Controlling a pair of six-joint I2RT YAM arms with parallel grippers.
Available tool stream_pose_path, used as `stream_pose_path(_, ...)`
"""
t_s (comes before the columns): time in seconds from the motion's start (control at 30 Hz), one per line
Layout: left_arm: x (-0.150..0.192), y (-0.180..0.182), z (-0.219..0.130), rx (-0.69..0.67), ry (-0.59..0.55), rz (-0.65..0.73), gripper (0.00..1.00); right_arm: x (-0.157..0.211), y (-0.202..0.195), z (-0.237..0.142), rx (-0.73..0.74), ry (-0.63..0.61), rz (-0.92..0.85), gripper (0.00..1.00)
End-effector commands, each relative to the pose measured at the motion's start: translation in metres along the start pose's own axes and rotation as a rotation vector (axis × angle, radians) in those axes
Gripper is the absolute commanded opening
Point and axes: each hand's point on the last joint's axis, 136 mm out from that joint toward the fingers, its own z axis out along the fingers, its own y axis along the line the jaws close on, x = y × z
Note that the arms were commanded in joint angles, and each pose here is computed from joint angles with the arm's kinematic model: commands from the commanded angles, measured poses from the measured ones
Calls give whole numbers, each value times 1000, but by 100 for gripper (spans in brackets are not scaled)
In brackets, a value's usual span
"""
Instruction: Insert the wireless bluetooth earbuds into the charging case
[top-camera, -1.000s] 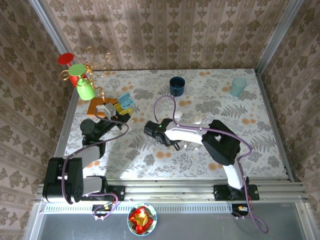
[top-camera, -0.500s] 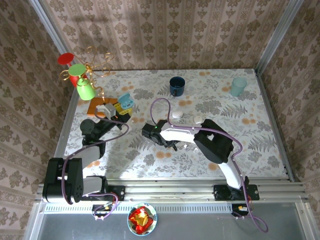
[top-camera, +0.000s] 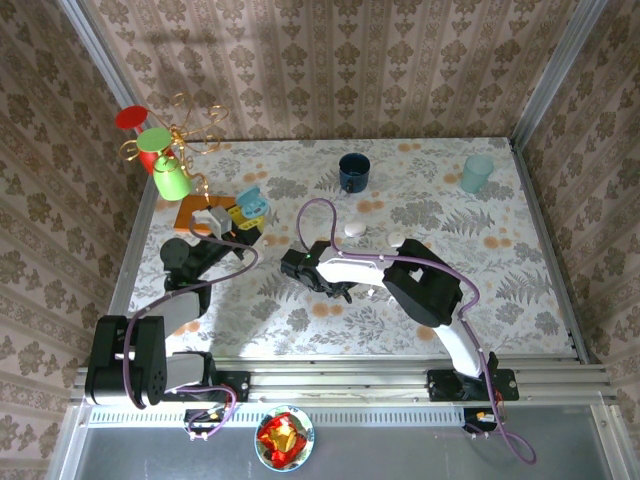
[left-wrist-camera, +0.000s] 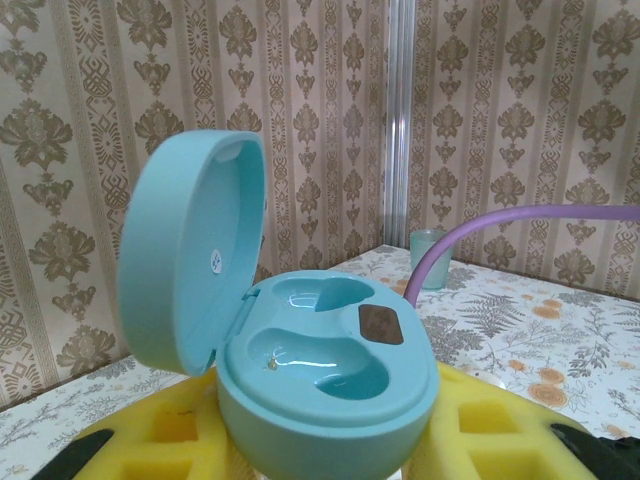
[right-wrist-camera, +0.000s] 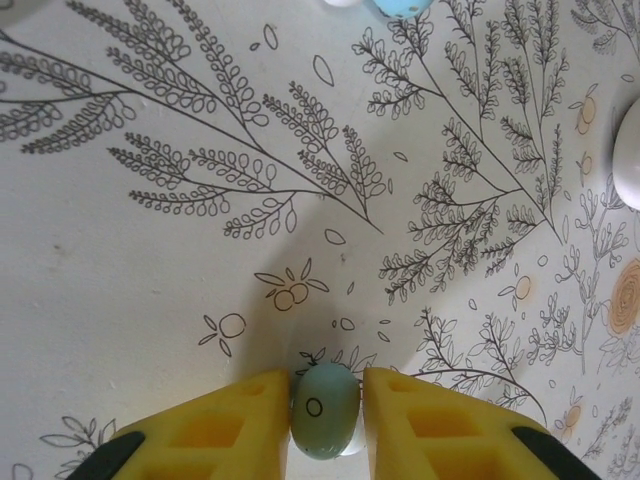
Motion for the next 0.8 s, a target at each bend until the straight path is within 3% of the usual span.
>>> stream_pose_path(0.0,-5,-5,-1,25,-14,13,34,13,-1,10,28,53,-32,24)
stream_pose_path(0.33,1,-10,3,45,-5,7,33,9,-14,-1,-27,11,27,21)
stream_pose_path(0.77,21,-47,23,155,25,0,33,9,-64,-28,-369,-85,322,23)
